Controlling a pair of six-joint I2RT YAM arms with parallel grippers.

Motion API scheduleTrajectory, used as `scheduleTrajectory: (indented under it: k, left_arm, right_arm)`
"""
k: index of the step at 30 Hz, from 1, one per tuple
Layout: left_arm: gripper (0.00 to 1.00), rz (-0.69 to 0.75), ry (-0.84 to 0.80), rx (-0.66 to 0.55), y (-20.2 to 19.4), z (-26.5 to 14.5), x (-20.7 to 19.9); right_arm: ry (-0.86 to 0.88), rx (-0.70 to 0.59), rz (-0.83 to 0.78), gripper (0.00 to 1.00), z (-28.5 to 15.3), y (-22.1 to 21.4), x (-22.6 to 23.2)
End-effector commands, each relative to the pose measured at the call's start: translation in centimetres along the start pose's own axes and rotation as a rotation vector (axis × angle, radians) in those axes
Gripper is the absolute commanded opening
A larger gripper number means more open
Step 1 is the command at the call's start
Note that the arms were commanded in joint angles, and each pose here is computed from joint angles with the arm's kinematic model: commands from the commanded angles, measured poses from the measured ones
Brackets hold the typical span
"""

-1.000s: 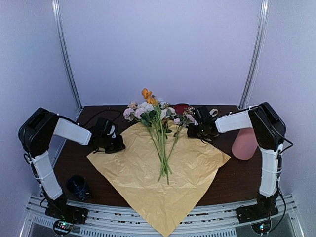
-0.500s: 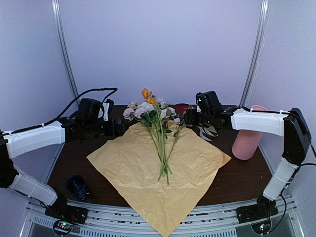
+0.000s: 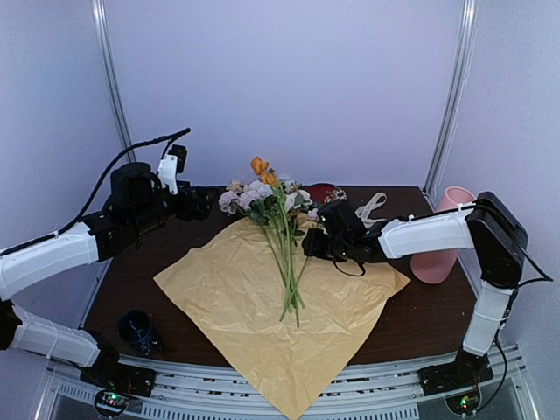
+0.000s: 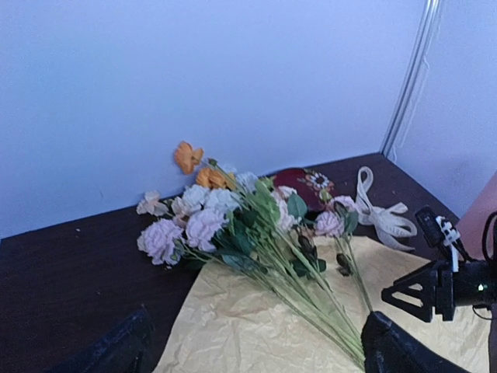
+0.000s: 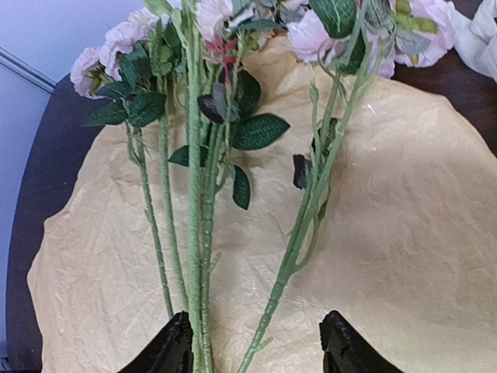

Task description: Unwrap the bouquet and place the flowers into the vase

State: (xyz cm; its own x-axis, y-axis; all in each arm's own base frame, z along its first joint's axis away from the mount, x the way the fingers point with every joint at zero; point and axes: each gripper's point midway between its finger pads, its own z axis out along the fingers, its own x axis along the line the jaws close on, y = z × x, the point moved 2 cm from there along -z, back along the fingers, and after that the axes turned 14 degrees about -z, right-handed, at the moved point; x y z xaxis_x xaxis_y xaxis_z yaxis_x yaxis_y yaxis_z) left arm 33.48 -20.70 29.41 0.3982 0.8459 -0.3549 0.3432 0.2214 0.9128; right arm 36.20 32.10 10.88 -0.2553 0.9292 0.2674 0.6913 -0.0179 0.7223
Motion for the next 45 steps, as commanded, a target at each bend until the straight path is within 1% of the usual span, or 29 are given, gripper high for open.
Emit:
scheduleTrajectory:
  k: [1,3,6,13,34,38,43,45]
  left_arm:
    - [0.95,0.018,-0.056,0.106,-2.9,1.4,-0.3]
    - [0.94,0.016,-0.048,0.129,-3.5,1.8,-0.2]
    - [0.93,0.013,-0.047,0.134,-3.5,1.9,-0.2]
    - [0.92,0.001,-0.072,0.155,-4.2,2.2,-0.5]
    - [0.89,-0.007,-0.063,0.208,-5.5,3.3,-0.2]
    - [0.89,-0.01,-0.065,0.214,-5.7,3.4,-0.2]
    - [0.88,-0.009,-0.06,0.212,-5.6,3.4,-0.1]
    - [0.88,-0.005,-0.051,0.206,-5.5,3.4,0.0]
  right_arm:
    - [0.029,-0.009,0.115,0.54,0.9,-0.2,0.3]
    - [0.029,-0.008,0.141,0.53,1.4,-0.1,0.3]
    - [0.026,-0.001,0.167,0.5,2.2,-0.3,0.0]
    - [0.035,0.046,0.228,0.41,4.0,-1.9,-1.0]
    - [0.125,0.096,0.32,0.2,5.0,-3.6,-0.7]
    - [0.137,0.103,0.329,0.14,5.0,-3.7,-0.5]
    - [0.142,0.058,0.333,0.0,4.0,-2.5,-0.5]
    - [0.137,0.033,0.327,0.0,3.3,-1.7,-0.5]
